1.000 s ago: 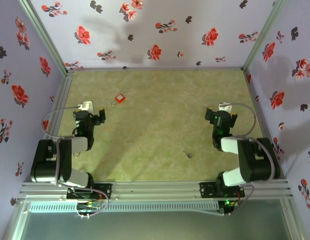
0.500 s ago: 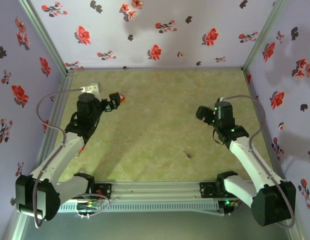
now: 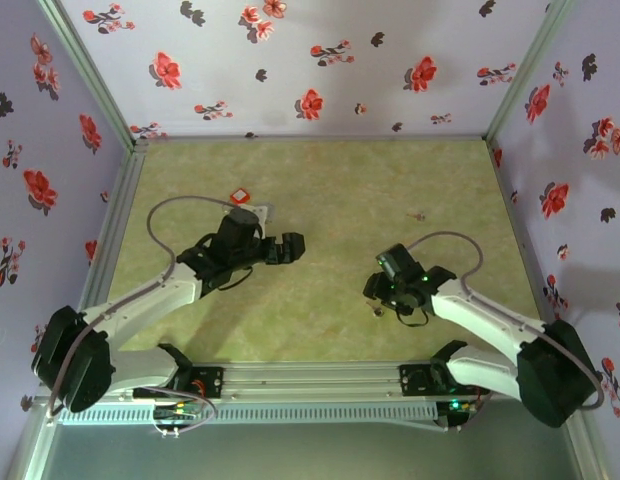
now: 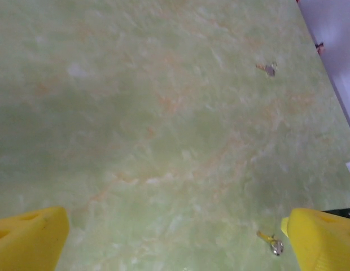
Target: Unlock with the key
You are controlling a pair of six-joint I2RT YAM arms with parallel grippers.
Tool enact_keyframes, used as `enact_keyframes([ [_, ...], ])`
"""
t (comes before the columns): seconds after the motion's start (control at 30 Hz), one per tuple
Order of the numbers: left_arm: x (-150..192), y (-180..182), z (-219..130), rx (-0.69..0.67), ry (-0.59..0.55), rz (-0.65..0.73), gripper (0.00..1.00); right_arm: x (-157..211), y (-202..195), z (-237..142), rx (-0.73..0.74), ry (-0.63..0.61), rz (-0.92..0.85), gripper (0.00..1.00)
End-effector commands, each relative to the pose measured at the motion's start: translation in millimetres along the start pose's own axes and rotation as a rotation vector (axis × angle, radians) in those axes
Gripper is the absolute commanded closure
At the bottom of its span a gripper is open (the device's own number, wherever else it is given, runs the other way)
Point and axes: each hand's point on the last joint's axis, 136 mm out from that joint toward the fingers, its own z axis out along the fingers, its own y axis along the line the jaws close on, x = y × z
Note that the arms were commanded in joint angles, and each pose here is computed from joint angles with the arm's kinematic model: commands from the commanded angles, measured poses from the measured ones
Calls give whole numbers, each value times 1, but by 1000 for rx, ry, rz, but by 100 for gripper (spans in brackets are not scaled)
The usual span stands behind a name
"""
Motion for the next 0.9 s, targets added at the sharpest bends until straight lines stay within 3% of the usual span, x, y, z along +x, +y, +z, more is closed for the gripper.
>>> enact_keyframes([
  [0.0,10,0,3,-21,16,-27,1,3,0,-1,32,8,58,46],
  [0.87,24,11,16,-65,55,-19,2,25,-23,8,129,39,108,56],
])
